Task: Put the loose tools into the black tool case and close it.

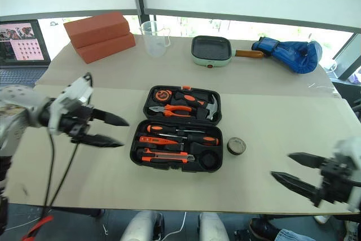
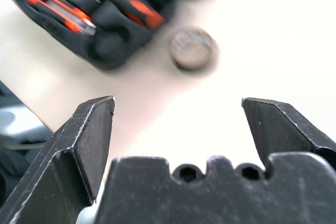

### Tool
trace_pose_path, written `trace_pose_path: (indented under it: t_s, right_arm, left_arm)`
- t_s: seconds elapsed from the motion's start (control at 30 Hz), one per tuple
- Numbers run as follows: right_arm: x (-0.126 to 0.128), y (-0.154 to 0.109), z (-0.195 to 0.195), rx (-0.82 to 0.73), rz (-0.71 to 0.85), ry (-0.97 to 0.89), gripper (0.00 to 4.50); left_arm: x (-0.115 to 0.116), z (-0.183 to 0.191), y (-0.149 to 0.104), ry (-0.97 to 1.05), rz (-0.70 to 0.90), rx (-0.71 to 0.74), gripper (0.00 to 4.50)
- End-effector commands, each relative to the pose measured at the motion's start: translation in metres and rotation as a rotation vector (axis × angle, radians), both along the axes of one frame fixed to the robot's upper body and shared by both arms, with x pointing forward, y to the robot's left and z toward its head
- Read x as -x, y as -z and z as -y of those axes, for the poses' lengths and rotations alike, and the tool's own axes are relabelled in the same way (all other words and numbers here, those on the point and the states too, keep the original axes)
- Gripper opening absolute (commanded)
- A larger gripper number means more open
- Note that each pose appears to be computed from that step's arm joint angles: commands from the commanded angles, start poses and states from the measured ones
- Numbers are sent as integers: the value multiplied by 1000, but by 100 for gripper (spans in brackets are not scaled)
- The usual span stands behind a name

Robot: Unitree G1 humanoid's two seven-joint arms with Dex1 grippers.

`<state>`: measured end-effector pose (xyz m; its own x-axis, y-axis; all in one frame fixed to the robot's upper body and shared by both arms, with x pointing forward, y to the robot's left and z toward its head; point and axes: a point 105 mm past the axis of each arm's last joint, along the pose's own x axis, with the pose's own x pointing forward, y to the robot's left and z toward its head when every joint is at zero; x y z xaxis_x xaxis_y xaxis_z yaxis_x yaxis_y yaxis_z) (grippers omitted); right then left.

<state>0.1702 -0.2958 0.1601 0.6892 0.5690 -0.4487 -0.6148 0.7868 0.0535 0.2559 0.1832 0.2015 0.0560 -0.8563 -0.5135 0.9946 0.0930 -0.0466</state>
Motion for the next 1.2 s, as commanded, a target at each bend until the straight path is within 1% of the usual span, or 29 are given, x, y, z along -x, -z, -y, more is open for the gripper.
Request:
trace_pose_path:
  t_s: [0.03, 0.17, 0.2, 0.27, 0.33, 0.43, 0.5, 0.57, 0.73, 0.8, 0.83, 0.87, 0.93, 0.97, 1.0, 1.07, 1.17, 1.2]
  right_arm:
    - [2, -14, 5, 60, 30, -76, 450]
    - [-21, -11, -11, 105, 60, -179, 450]
    - [-28, -9, -17, 125, 70, -211, 450]
    - [-44, -2, -29, 172, 88, -276, 450]
    - [-57, 6, -41, 213, 94, -334, 450]
    - [-73, 20, -59, 262, 87, -431, 450]
    - [-87, 31, -76, 276, 90, -473, 450]
    - [-100, 41, -90, 302, 92, -499, 450]
    - [-117, 50, -92, 356, 71, -495, 450]
    - [-120, 54, -93, 362, 45, -489, 397]
    - [-122, 56, -92, 362, 31, -483, 382]
    - [-122, 59, -92, 365, 21, -482, 352]
    - [-121, 63, -92, 370, 11, -489, 278]
    - [-121, 64, -92, 366, 11, -490, 252]
    - [-121, 65, -92, 363, 11, -489, 215]
    - [-120, 65, -93, 353, 9, -489, 142]
    - [-118, 66, -91, 350, 10, -489, 49]
    - [-117, 64, -90, 347, 13, -484, 8]
  left_arm:
    - [4, 0, -3, 21, 68, -5, 448]
    - [1, 16, -12, 33, 190, 63, 448]
    - [-1, 19, -15, 27, 248, 72, 448]
    - [-2, 22, -17, 31, 302, 77, 448]
    - [0, 24, -16, 33, 297, 77, 448]
    - [0, 30, -19, 22, 304, 112, 448]
    - [-5, 35, -16, 14, 383, 124, 448]
    - [-7, 39, -10, 2, 420, 126, 448]
    - [-2, 44, -19, -6, 406, 187, 448]
    - [-3, 46, -22, -16, 397, 197, 450]
    - [-4, 47, -24, -22, 392, 206, 450]
    - [-4, 48, -25, -27, 388, 214, 450]
    - [-3, 51, -30, -30, 372, 228, 450]
    - [-3, 52, -32, -31, 367, 233, 450]
    - [-2, 52, -33, -31, 363, 236, 450]
    - [0, 54, -32, -25, 347, 237, 450]
    - [4, 58, -29, 1, 322, 234, 450]
    - [6, 59, -27, 14, 317, 227, 450]
